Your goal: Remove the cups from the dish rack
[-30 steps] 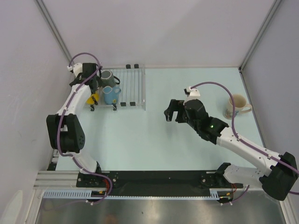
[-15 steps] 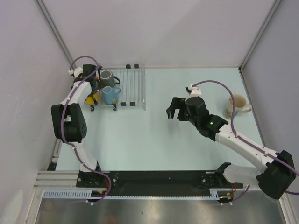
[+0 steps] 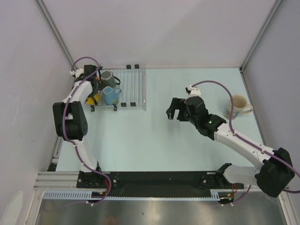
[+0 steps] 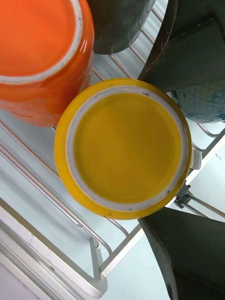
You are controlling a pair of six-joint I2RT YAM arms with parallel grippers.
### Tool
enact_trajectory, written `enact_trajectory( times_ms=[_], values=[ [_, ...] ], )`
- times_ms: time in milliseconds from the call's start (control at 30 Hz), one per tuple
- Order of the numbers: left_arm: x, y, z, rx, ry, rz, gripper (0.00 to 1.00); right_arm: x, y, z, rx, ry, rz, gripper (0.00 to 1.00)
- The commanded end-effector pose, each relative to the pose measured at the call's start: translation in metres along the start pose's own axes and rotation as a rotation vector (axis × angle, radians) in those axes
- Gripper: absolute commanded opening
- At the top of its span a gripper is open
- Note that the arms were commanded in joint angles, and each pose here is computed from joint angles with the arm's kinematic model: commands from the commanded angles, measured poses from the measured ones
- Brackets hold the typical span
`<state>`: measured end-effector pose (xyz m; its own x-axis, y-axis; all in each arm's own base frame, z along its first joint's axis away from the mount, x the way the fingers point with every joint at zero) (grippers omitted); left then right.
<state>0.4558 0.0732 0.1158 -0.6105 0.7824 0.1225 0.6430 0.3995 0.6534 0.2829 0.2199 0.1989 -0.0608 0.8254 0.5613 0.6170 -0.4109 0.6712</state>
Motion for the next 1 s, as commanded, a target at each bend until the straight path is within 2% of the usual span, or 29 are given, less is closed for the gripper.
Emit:
enact_trajectory(
  times_ms=[0, 267, 500, 633, 733, 767, 833, 867, 967],
  values=[
    [0.006, 0.031, -0.015, -0.096, 0.007, -0.029, 0.99, 0.004, 0.002, 0.004, -0.011, 0.028, 0.023, 1.00],
    [0.007, 0.044, -0.022, -0.148, 0.001, -0.031, 1.00, 0.004, 0.000, 0.006, 0.000, 0.033, 0.029, 1.00],
    [0.002, 0.041, -0.008, -0.124, 0.005, -0.018, 1.00, -0.001, -0.002, 0.008, 0.011, 0.021, 0.034, 0.99],
    [0.003, 0.038, -0.002, -0.119, 0.021, -0.005, 0.96, -0.005, -0.001, 0.008, 0.008, 0.013, 0.034, 0.99],
    [0.004, 0.039, -0.001, -0.120, 0.017, -0.002, 0.83, -0.007, -0.003, 0.008, 0.014, 0.011, 0.039, 1.00],
    [0.003, 0.037, -0.001, -0.117, 0.012, 0.001, 0.63, -0.007, -0.004, 0.009, 0.016, 0.011, 0.045, 0.99],
    [0.004, 0.038, -0.003, -0.124, 0.002, -0.002, 0.42, -0.008, -0.007, 0.009, 0.021, 0.013, 0.052, 0.99],
    [0.003, 0.033, -0.003, -0.117, -0.003, 0.004, 0.01, -0.008, -0.007, 0.009, 0.022, 0.016, 0.054, 0.99],
    [0.004, 0.030, -0.007, -0.112, -0.017, -0.002, 0.00, -0.006, -0.008, 0.009, 0.025, 0.028, 0.060, 0.99]
  ],
)
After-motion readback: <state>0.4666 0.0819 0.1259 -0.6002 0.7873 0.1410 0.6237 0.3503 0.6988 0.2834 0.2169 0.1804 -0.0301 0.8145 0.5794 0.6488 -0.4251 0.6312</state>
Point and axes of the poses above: each gripper's point midway between its finger pads, its own z axis out along the fingers, its own x axis along the line the jaws close on, y = z × x, the point moved 2 cm from there along -z, back along the fingers, and after that the axes turned 13 degrees about z, right-handed, at the moved point
